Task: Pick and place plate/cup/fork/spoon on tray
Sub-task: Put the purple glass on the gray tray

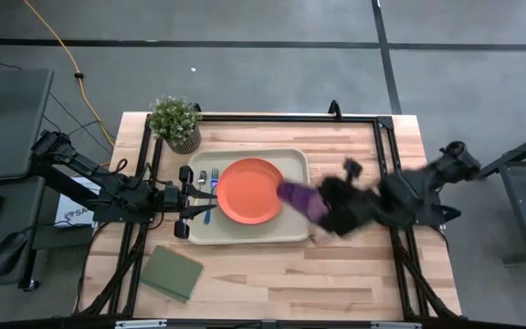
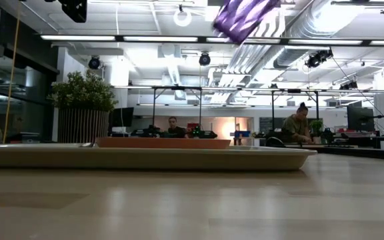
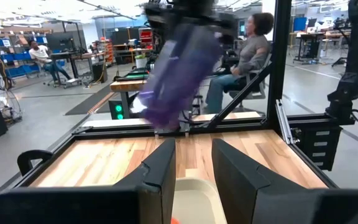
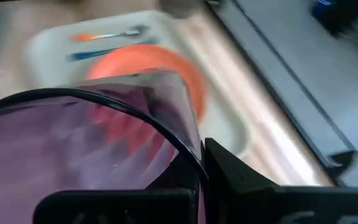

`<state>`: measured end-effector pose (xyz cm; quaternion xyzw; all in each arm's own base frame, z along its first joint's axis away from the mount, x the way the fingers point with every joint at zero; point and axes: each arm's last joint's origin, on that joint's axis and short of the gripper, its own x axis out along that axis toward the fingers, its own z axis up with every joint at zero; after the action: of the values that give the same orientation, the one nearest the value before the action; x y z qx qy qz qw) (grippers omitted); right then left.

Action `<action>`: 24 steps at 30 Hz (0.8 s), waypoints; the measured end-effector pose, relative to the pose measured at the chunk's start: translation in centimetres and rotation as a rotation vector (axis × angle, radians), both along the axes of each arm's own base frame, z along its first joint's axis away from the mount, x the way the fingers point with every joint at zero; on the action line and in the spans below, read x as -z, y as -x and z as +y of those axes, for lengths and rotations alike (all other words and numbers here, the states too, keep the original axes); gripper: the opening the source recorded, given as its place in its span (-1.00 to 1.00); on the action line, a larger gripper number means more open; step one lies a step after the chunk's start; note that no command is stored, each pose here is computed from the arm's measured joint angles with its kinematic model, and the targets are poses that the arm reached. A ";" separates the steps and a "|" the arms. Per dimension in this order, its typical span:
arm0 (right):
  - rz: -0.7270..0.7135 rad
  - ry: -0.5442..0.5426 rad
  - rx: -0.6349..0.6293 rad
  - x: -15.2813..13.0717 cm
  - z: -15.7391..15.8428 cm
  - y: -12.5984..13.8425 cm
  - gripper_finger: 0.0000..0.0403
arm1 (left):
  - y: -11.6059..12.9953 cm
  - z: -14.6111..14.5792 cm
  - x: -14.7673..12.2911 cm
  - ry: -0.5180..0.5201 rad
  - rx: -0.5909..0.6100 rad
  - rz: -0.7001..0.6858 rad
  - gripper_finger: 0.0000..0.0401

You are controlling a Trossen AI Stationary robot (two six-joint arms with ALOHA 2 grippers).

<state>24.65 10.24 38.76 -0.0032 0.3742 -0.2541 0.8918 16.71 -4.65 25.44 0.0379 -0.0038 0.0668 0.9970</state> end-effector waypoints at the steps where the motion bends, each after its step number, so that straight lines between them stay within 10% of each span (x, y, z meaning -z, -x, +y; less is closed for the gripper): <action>1: 0.010 0.009 0.037 -0.1 -1.2 -0.8 -1.00 | 0.0 0.0 0.0 0.000 0.000 0.000 -0.57; 17: 0.317 -0.241 0.396 5.6 -17.2 -5.2 -1.00 | 0.0 0.0 0.0 0.000 0.001 0.001 -0.57; 24: 0.258 -0.399 0.359 9.0 -21.0 -7.4 -1.00 | 0.0 0.0 0.0 0.000 0.000 0.001 -0.57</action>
<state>32.05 -10.75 29.79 0.2062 0.5215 -0.3266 0.7608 16.71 -4.66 25.43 0.0381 -0.0034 0.0666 0.9970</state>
